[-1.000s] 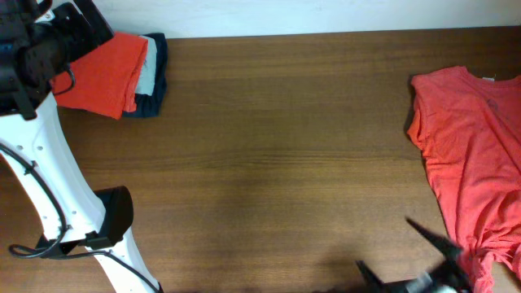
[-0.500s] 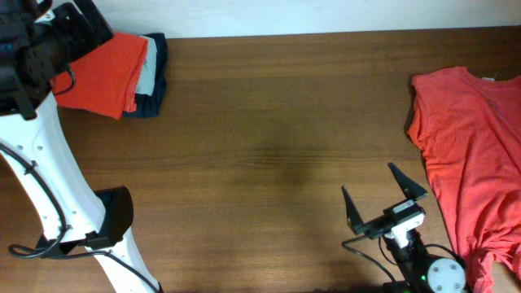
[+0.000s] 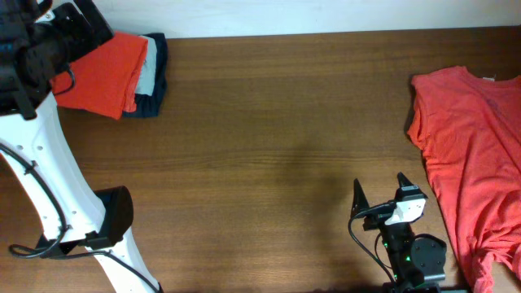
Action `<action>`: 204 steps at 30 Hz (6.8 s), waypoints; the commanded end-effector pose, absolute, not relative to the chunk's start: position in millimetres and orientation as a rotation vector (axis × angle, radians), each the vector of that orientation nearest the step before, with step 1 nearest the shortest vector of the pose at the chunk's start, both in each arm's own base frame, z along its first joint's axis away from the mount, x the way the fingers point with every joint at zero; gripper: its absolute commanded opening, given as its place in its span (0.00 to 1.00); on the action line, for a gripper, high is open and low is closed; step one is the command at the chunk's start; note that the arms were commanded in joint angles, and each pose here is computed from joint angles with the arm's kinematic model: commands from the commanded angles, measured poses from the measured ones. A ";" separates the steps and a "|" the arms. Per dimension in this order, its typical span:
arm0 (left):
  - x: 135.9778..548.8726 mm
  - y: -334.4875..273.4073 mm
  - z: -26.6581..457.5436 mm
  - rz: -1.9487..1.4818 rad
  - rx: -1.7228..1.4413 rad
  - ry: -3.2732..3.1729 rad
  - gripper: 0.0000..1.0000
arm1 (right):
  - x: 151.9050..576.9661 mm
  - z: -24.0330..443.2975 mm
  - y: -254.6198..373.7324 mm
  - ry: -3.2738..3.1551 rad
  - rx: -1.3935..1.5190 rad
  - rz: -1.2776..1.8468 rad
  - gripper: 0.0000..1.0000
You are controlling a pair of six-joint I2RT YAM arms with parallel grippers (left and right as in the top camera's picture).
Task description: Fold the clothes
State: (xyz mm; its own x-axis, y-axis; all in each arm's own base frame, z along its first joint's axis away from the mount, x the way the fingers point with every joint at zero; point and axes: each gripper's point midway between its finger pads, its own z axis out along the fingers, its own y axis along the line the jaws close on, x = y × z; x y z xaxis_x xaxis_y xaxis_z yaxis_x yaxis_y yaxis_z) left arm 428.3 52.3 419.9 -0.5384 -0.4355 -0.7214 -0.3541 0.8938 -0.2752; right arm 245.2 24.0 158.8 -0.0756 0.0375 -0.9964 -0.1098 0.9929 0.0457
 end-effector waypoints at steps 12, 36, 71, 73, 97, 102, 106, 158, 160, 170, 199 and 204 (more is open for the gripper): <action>424.2 55.1 424.6 -0.097 -0.553 2.181 0.99 | 245.6 155.2 17.9 1.652 -0.020 0.102 0.98; 419.7 53.0 430.1 -0.100 -0.546 2.170 0.99 | 245.6 155.2 17.9 1.652 -0.020 0.102 0.98; 272.1 29.2 164.6 -0.076 -0.656 2.705 0.99 | 245.6 155.2 17.9 1.652 -0.020 0.102 0.98; 276.9 28.4 141.2 -0.089 -0.659 2.692 0.99 | 245.6 155.2 17.9 1.652 -0.020 0.102 0.98; 253.9 12.3 1.0 -0.236 -0.549 2.362 0.99 | 245.6 155.2 17.9 1.652 -0.020 0.102 0.98; 247.8 11.6 3.3 -0.244 -0.524 2.279 0.99 | 245.6 155.2 17.9 1.652 -0.020 0.102 0.98; 243.4 10.9 4.9 -0.250 -0.515 2.238 0.99 | 245.6 155.2 17.9 1.652 -0.020 0.102 0.98; 245.8 -5.4 156.4 0.028 0.061 1.649 0.99 | 245.6 155.2 17.9 1.652 -0.020 0.102 0.98; 245.8 -5.4 156.4 0.028 0.061 1.649 0.99 | 245.6 155.3 17.9 1.652 -0.020 0.102 0.98; 245.8 -5.4 156.4 0.028 0.061 1.649 0.99 | 245.6 155.2 17.9 1.652 -0.020 0.102 0.98; 245.9 -5.4 155.9 0.028 0.061 1.651 0.99 | 245.6 155.2 17.9 1.652 -0.020 0.102 0.98; 245.9 -5.4 155.9 0.028 0.061 1.651 0.99 | 245.6 155.3 17.9 1.652 -0.020 0.102 0.98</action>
State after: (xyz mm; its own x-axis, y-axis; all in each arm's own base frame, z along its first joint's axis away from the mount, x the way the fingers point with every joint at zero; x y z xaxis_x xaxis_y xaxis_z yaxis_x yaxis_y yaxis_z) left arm 246.2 -6.5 157.1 -0.0788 0.0405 -0.9961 0.0290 0.9988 0.0383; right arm 245.6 20.8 157.5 -0.0808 0.0445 -0.9957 -0.0905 0.9946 0.0518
